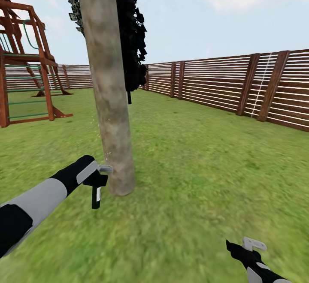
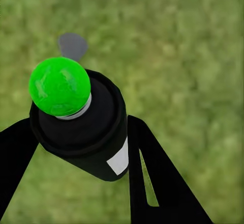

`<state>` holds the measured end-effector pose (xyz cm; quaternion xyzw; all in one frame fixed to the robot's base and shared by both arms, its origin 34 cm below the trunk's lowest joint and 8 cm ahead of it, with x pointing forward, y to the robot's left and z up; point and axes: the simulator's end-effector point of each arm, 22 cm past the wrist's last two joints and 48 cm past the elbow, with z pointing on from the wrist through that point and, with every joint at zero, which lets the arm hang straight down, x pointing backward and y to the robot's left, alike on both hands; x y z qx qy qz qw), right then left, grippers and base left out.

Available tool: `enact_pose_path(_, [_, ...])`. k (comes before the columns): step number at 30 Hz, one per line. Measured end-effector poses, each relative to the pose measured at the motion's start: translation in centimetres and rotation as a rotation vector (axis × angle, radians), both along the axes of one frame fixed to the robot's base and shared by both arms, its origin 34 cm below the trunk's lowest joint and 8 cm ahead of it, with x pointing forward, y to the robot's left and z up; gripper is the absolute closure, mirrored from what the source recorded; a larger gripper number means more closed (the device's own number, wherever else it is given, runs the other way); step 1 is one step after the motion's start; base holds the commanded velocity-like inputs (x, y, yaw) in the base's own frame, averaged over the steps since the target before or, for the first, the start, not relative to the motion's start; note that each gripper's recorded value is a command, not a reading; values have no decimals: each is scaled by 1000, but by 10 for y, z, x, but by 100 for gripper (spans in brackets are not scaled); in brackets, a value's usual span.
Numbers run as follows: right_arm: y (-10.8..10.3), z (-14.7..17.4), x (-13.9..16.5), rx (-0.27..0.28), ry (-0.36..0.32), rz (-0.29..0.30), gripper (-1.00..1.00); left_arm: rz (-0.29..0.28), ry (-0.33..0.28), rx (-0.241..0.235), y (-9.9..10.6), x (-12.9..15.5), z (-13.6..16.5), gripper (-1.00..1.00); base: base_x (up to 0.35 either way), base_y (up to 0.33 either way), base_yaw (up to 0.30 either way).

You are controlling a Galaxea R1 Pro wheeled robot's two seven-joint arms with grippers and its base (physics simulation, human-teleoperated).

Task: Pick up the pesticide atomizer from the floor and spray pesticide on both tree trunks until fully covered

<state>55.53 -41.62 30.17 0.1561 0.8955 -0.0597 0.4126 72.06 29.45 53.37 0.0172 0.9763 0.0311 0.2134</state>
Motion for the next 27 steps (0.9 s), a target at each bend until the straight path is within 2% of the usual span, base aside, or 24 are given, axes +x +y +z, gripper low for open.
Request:
enact_pose_path(9, [0, 0, 0, 0, 0, -1, -100, -2, 1, -1, -1, 0, 0, 100, -65, -220, 164])
enact_pose_path(14, [0, 0, 0, 0, -1, -1, -100, -2, 0, -3, -2, 0, 0, 100, 3, -61, 16])
enact_pose_path(21, [-1, 0, 0, -2, 0, -1, -100, -2, 1, -1, -2, 0, 0, 100, 104, -221, 0])
enact_pose_path(27, [-1, 0, -1, -4, 2, 0, -100, 3, 29, 3, 3, -6, -4, 100, 2, -30, 0])
